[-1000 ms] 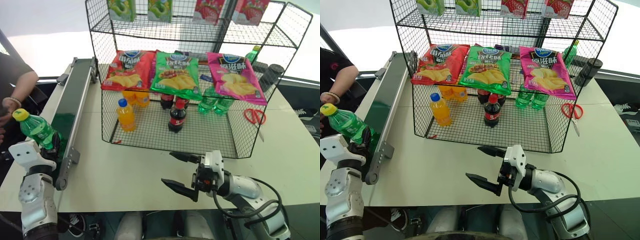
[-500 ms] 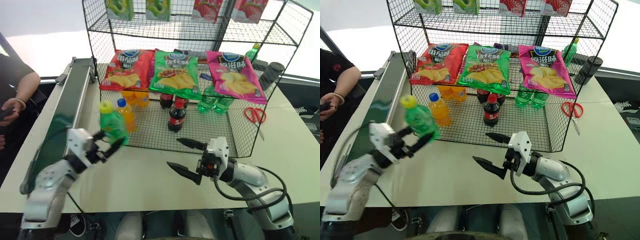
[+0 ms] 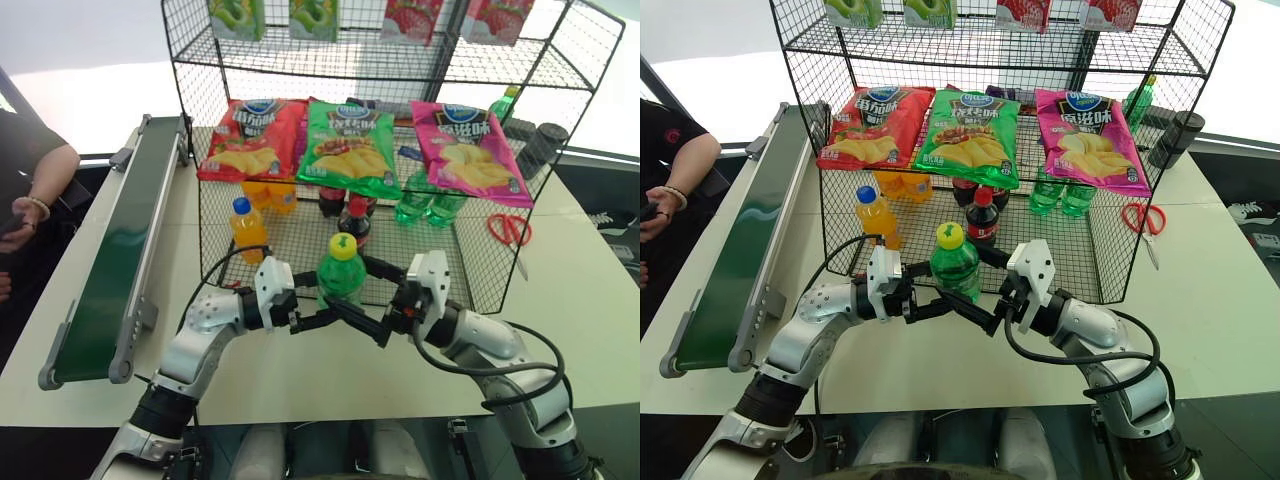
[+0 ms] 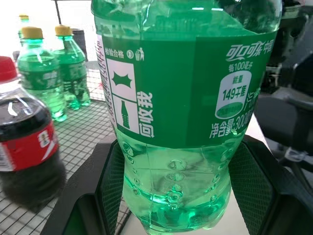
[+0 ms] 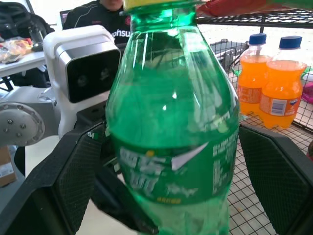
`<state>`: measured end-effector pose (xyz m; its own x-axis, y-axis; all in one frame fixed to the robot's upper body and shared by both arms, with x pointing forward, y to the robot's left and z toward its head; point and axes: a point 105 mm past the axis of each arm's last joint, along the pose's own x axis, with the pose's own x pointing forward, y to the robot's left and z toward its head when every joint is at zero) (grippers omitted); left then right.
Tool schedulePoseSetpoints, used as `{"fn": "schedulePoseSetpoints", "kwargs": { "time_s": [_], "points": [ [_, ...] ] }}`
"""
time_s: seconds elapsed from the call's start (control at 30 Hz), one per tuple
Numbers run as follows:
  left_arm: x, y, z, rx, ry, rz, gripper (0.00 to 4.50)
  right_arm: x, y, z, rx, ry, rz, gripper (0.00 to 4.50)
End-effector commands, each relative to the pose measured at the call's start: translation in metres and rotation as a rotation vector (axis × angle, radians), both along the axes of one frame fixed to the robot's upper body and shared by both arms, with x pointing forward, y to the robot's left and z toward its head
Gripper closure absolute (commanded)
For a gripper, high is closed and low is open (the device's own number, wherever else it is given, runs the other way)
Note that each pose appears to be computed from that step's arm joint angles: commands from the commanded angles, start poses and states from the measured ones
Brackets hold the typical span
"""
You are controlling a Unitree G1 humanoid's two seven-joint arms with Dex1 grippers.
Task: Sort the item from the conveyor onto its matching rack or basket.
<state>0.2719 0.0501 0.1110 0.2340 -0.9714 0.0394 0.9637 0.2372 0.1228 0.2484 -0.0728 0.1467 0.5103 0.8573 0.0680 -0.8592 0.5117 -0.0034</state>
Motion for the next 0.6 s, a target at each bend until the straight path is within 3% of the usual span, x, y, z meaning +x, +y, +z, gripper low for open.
{"fn": "schedulePoseSetpoints", "kwargs": {
  "time_s": [0.03,0.23,0.33,0.47,0.6],
  "points": [
    [-0.004,-0.011,0.016,-0.018,-0.094,-0.076,1.94,-0.007,0.004,0.012,0.026,-0.036,0.013,0.0],
    [-0.002,-0.014,0.018,-0.008,-0.116,-0.107,1.94,-0.01,0.001,0.011,0.037,-0.017,0.012,0.0],
    [-0.001,-0.015,0.018,-0.005,-0.123,-0.109,1.94,-0.011,0.001,0.01,0.038,-0.009,0.015,1.27],
    [0.0,-0.015,0.018,-0.006,-0.114,-0.108,1.94,-0.008,-0.001,0.01,0.027,-0.023,0.001,1.39],
    [0.007,-0.01,0.014,0.015,-0.11,-0.058,0.05,-0.003,-0.007,0.01,0.015,-0.041,-0.033,1.39]
  ]
}}
